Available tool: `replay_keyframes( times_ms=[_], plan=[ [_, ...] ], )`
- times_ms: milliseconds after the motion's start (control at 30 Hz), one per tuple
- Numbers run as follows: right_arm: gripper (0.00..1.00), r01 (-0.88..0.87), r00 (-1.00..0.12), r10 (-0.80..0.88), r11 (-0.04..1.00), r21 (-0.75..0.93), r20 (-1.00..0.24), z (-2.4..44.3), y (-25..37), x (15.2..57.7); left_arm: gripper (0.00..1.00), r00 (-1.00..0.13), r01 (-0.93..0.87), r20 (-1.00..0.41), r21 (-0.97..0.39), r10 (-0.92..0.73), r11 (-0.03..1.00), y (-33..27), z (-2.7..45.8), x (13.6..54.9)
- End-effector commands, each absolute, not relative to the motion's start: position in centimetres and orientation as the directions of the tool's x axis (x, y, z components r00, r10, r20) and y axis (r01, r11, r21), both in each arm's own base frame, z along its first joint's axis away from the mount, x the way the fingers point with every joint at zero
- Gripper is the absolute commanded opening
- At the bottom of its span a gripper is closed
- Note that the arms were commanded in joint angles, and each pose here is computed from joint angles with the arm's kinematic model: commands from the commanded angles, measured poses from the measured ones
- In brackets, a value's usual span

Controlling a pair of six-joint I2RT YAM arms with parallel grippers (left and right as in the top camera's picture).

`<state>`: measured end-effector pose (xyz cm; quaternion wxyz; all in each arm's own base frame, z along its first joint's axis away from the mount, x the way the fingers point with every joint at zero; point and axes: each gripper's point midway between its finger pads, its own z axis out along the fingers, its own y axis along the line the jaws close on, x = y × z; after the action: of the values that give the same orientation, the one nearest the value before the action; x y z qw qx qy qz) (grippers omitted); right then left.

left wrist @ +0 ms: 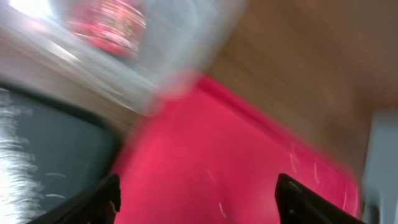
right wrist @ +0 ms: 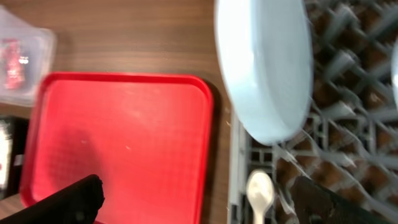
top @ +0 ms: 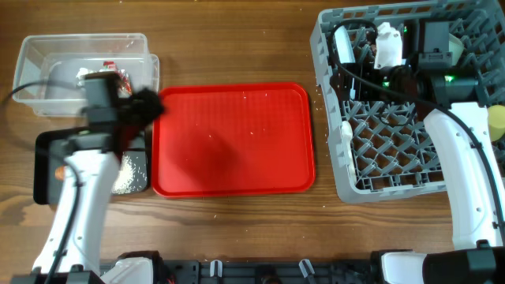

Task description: Sort waste into correct bins and load items into the dishwasher rack

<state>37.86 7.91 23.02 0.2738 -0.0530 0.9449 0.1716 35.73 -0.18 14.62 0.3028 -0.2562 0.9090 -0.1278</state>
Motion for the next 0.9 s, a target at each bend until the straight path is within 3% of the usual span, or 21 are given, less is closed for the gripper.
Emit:
replay_keyframes(
  times_ms=[0,100,233,333,400,567,667,867],
  plan=[
    [1.0,-0.262,-0.848,-0.049,0.904,0.337,-0.528,22.6,9.2,37.7,0.9,-0.856,-0.137,-0.464,-0.224,-0.229,0.965,-5.9,12.3,34.0],
    [0.99,-0.228,-0.896,-0.057,0.911,0.344,-0.441,20.9,8.9,36.3,1.0,-0.922,-0.092,-0.357,-0.174,-0.15,0.98,-7.3,10.6,31.5],
    [0.99,-0.076,-0.946,0.019,0.957,0.279,-0.322,19.5,6.8,34.2,1.0,-0.97,-0.148,-0.17,-0.162,-0.176,0.976,-6.8,10.2,26.8],
    [1.0,-0.021,-0.951,0.056,0.97,0.241,-0.305,19.6,5.9,33.4,1.0,-0.978,-0.139,-0.131,-0.189,-0.165,0.972,-7.1,11.0,24.7],
    [1.0,-0.025,-0.943,0.055,0.971,0.237,-0.327,20.3,5.8,33.1,1.0,-0.97,-0.129,-0.178,-0.205,-0.166,0.97,-7.1,11.7,24.6],
    [1.0,-0.061,-0.845,0.074,0.97,0.234,-0.529,22.6,5.4,31.6,1.0,-0.877,-0.075,-0.449,-0.221,-0.17,0.972,-6.2,15.3,24.0],
    [1.0,-0.065,-0.696,0.091,0.98,0.19,-0.712,23.5,4.1,28.3,1.0,-0.78,-0.059,-0.596,-0.238,-0.194,0.969,-5.0,17.8,22.2],
    [1.0,-0.019,-0.511,0.133,0.986,0.166,-0.849,23.7,2.3,23.8,1.0,-0.669,-0.028,-0.71,-0.272,-0.221,0.962,-4.5,20.7,20.9]
  ],
)
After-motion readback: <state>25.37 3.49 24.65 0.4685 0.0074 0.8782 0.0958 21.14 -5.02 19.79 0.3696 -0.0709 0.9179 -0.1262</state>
